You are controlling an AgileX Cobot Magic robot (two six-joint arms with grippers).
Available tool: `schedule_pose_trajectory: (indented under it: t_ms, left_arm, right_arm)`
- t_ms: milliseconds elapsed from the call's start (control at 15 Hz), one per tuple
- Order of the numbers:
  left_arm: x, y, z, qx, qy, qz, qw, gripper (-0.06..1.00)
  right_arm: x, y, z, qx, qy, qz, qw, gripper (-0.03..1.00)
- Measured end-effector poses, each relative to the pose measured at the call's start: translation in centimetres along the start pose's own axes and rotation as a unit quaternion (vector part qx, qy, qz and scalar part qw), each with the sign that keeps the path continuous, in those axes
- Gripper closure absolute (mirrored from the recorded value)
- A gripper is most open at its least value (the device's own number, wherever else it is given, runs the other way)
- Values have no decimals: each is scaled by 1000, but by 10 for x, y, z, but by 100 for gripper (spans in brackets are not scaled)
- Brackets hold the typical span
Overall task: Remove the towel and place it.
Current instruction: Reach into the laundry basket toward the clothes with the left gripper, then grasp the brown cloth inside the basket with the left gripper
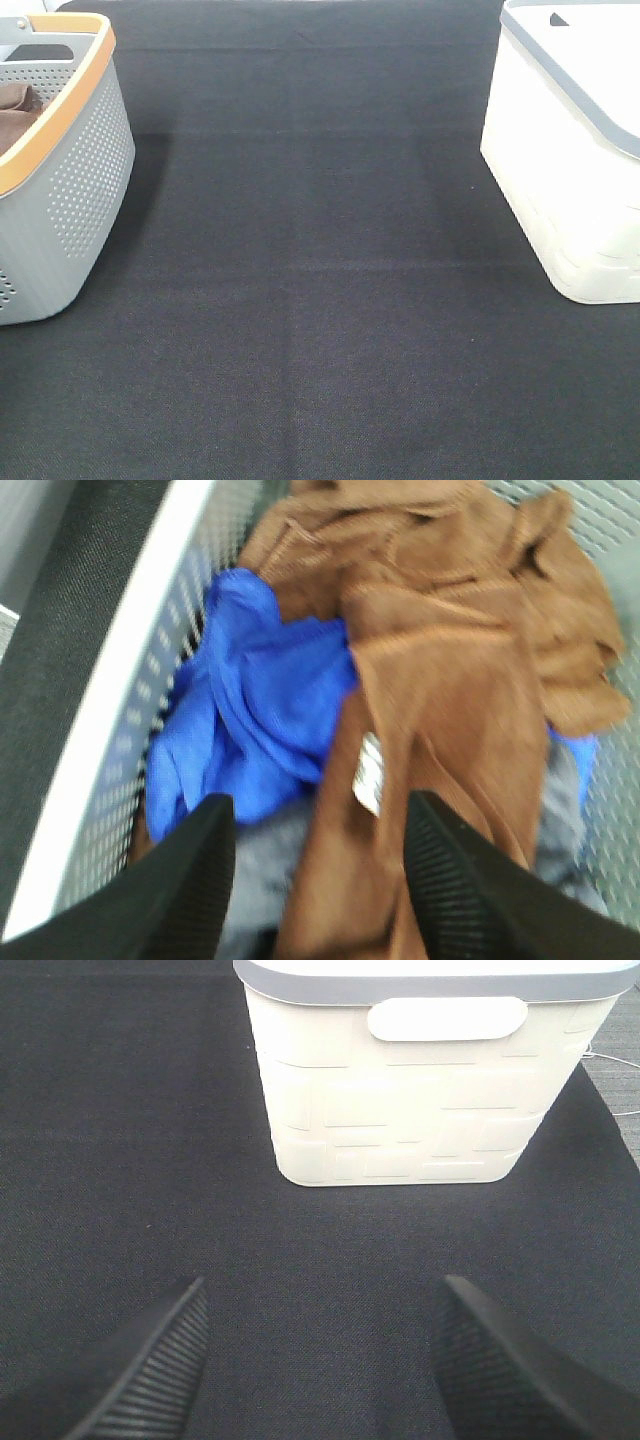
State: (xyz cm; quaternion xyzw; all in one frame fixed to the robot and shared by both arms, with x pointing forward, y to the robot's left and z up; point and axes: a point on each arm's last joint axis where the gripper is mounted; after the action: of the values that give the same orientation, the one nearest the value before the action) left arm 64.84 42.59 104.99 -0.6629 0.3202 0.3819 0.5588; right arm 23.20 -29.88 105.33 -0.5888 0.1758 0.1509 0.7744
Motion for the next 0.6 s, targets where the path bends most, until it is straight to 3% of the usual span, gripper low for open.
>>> schedule_pose_trajectory:
  t_ms: [200, 400, 600]
  left_arm:
    - [19, -10, 4, -6, 6, 0, 1000, 44]
    - [45, -20, 0, -42, 54, -5, 998, 44]
    - [63, -22, 0, -54, 73, 0, 996, 44]
  right_arm:
    - [0, 0, 0, 0, 0, 0, 1000, 35]
    - [0, 0, 0, 0, 0, 0, 1000, 35]
    - [0, 0, 0, 0, 0, 0, 1000, 35]
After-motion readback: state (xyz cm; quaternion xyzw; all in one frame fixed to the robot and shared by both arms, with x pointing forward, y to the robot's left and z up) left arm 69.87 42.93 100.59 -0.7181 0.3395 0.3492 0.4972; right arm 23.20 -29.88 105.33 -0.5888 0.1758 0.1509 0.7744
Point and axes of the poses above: a point on each arm's last joint axis where the gripper is mounted, x pointing out along that axis toward the gripper, z along the wrist's bending axis when the last joint is at zero, y = z × x, and after that the axes turned 15 degrees about x, right-handed
